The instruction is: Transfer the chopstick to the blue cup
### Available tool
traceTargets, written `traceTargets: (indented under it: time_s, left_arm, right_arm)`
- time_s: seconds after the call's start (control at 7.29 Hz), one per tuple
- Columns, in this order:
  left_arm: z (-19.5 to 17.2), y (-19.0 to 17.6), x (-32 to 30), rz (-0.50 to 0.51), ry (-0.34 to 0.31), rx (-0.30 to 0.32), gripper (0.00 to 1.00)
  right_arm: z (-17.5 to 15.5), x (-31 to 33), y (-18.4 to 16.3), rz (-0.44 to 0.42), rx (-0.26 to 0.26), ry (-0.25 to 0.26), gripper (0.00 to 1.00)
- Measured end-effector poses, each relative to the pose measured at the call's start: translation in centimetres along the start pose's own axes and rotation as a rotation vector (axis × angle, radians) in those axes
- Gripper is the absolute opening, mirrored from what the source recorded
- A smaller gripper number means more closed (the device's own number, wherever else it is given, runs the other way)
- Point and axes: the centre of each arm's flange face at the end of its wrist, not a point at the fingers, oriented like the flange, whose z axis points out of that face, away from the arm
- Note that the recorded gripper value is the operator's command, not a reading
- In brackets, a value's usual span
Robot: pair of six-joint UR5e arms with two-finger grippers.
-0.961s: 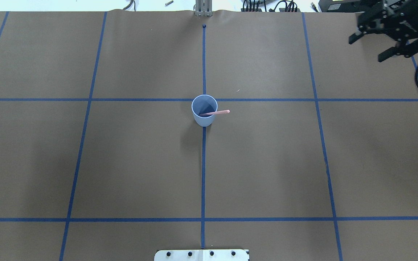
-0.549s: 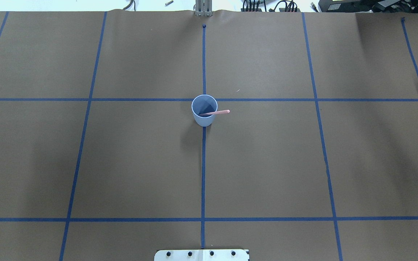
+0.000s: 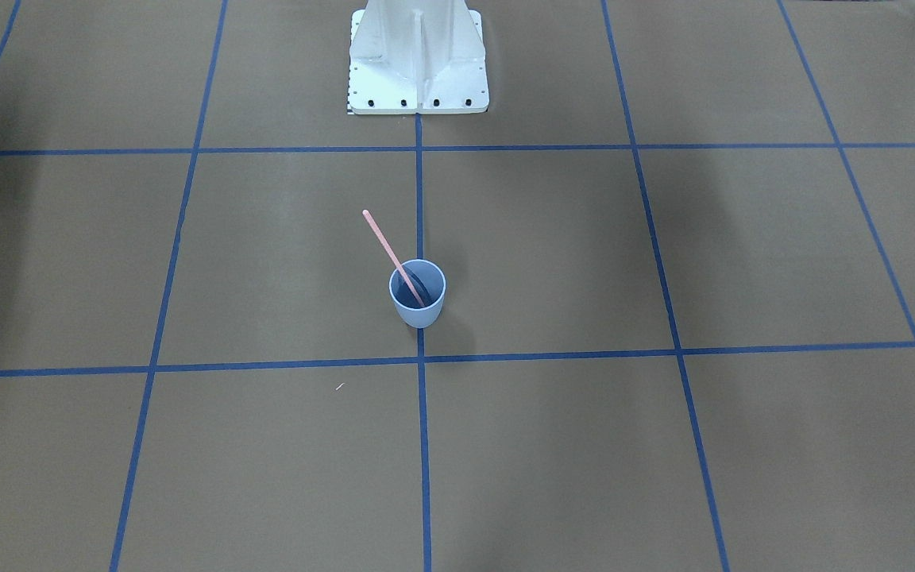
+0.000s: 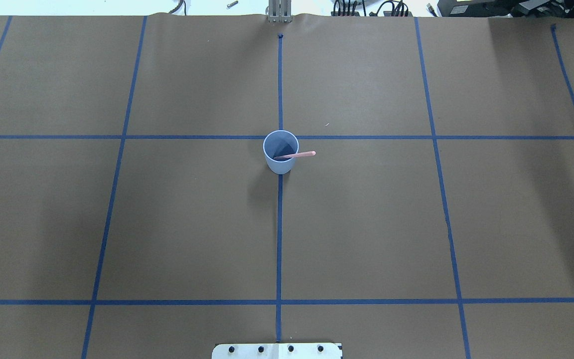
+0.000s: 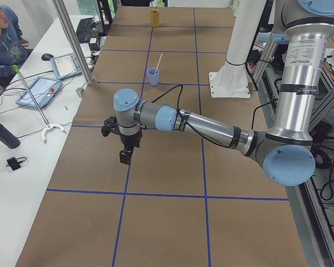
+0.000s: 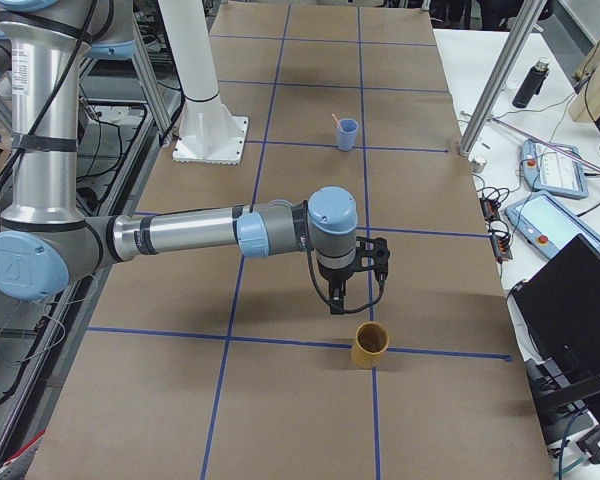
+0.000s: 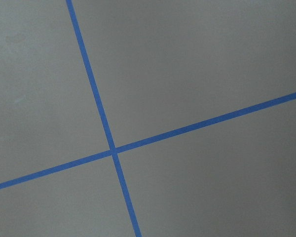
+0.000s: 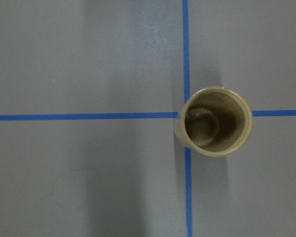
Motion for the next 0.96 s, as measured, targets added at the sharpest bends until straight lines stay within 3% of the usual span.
traceTargets:
  time_s: [0.41, 0.96]
  left_arm:
    - [0.3, 0.5, 0.9, -0.073, 0.123, -0.010, 0.99]
    - [-0.3, 2.7, -1.3, -0.125, 0.145, 0.005, 0.99]
  right_arm:
    - [0.5, 0.8, 0.8, -0.044, -0.011, 0.025, 1.00]
    - [0.4, -1.3, -0.6, -0.092, 0.001, 0.013, 1.00]
